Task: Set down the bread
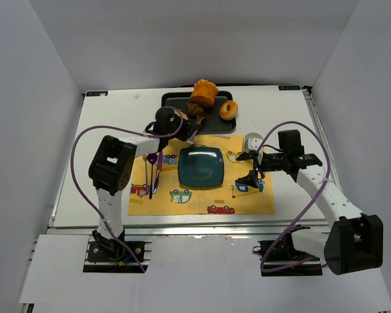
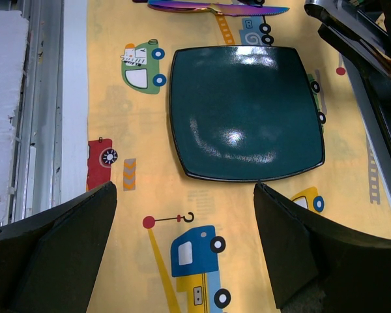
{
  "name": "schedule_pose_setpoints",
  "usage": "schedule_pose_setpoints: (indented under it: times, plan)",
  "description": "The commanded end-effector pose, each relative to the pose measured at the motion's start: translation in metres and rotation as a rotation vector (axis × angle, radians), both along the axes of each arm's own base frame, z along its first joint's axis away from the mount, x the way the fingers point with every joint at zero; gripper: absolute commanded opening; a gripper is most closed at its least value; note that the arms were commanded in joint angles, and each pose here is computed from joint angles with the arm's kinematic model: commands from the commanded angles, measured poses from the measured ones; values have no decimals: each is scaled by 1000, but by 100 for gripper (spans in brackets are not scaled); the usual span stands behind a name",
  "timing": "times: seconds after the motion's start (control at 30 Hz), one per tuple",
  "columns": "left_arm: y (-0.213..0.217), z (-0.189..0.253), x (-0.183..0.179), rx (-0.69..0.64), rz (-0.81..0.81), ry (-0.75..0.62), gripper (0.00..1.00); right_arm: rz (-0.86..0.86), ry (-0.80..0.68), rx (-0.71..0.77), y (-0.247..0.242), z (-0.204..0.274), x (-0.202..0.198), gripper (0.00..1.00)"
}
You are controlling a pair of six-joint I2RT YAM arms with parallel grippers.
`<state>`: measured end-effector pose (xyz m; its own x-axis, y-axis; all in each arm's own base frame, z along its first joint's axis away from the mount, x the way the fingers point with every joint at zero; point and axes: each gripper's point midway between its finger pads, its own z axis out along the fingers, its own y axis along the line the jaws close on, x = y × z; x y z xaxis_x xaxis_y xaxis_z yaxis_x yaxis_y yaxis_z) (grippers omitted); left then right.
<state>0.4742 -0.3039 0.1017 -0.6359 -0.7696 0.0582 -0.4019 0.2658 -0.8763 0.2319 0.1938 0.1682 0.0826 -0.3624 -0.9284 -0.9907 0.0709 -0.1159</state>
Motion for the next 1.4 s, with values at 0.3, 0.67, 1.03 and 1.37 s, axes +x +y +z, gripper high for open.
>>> schedule_pose_setpoints:
  times: [0.3, 0.67, 1.03, 1.37]
  plan:
    - [-4, 22, -1, -28, -14, -67, 22, 18, -19, 23, 1, 4, -4, 89]
    - [1, 43, -27, 64, -125, -139, 0, 21, -20, 21, 0, 8, -5, 90]
    - [-5, 66, -64, 98, -274, -224, 0, 29, -33, 18, 0, 14, -5, 89]
    - [23, 85, -169, 183, -474, -354, 0, 35, -80, 20, -5, 24, -4, 89]
